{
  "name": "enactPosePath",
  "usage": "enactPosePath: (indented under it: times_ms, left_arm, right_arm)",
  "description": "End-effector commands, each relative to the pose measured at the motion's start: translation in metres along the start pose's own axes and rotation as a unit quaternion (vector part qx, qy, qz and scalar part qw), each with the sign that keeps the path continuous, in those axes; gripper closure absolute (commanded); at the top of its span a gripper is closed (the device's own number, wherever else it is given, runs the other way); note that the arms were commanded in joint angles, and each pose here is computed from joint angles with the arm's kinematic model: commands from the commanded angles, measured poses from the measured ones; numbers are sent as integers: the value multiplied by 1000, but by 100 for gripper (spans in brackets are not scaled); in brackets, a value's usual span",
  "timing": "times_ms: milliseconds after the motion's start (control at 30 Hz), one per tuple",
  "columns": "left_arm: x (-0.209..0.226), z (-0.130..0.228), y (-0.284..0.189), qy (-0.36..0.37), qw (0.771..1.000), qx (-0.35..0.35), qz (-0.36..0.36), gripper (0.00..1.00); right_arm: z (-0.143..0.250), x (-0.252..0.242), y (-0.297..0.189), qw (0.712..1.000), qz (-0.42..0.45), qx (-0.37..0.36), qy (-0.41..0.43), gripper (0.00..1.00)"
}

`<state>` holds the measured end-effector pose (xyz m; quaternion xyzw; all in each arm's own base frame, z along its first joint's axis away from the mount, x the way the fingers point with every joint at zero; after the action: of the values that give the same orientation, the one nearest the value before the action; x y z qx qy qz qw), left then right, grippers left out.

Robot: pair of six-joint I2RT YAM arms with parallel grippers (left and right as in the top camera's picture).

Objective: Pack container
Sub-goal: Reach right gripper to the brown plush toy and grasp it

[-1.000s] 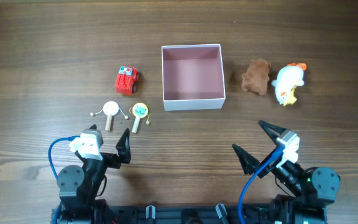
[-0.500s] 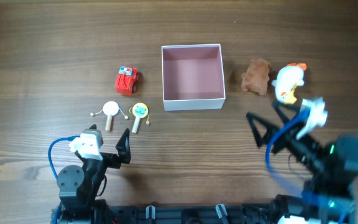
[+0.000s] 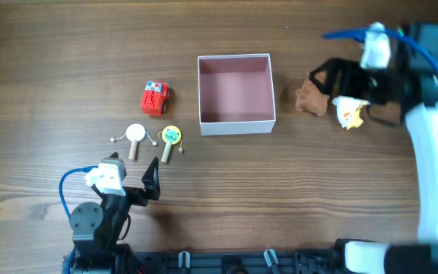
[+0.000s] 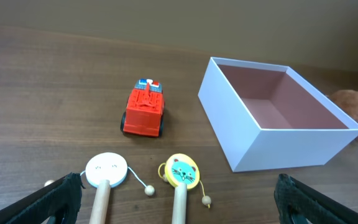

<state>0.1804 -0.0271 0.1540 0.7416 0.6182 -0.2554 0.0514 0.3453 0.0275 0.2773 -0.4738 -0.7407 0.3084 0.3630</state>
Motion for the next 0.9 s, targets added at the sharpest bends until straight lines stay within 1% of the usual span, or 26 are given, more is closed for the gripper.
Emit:
enactPosePath:
  times_ms: [0, 67, 100, 167, 267, 433, 667, 733, 867]
  left_arm:
    - [-1, 2, 0, 6, 1000, 2, 7, 0]
    - [-1, 2, 0, 6, 1000, 2, 7, 0]
    - [-1, 2, 0, 6, 1000, 2, 7, 0]
    - [-1, 2, 0, 6, 1000, 2, 7, 0]
    - [-1, 2, 0, 6, 1000, 2, 7, 0]
    - [-1, 2, 0, 6, 1000, 2, 7, 0]
    - [-1, 2, 0, 6, 1000, 2, 7, 0]
    - [-1, 2, 0, 6, 1000, 2, 7, 0]
    - [-1, 2, 0, 6, 1000, 2, 7, 0]
  right_arm:
    - [-23, -5, 32, 995, 47, 43, -72, 0]
    - [-29, -8, 49, 995, 46, 41, -76, 0]
    - [-32, -16, 62, 996, 51, 41, -64, 0]
    - [-34, -29, 78, 997, 67, 42, -12, 0]
    - [-30, -49, 110, 995, 74, 58, 27, 0]
    - [-6, -74, 149, 983, 121, 117, 78, 0]
    - [31, -90, 191, 964, 137, 192, 122, 1]
    - [40, -92, 201, 960, 135, 210, 127, 6]
    - [46, -93, 204, 958, 135, 219, 128, 27]
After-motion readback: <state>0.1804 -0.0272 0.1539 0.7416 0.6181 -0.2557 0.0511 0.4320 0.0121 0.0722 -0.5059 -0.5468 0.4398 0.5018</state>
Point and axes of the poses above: each gripper's point midway between its finger pads, its own y axis out along the fingers, its own x axis along the line the jaws close on, z = x × y, the point moved 5 cm from there along -y, back along the fingers, and after that the axes turned 14 degrees about -y, right-handed, at the moved point
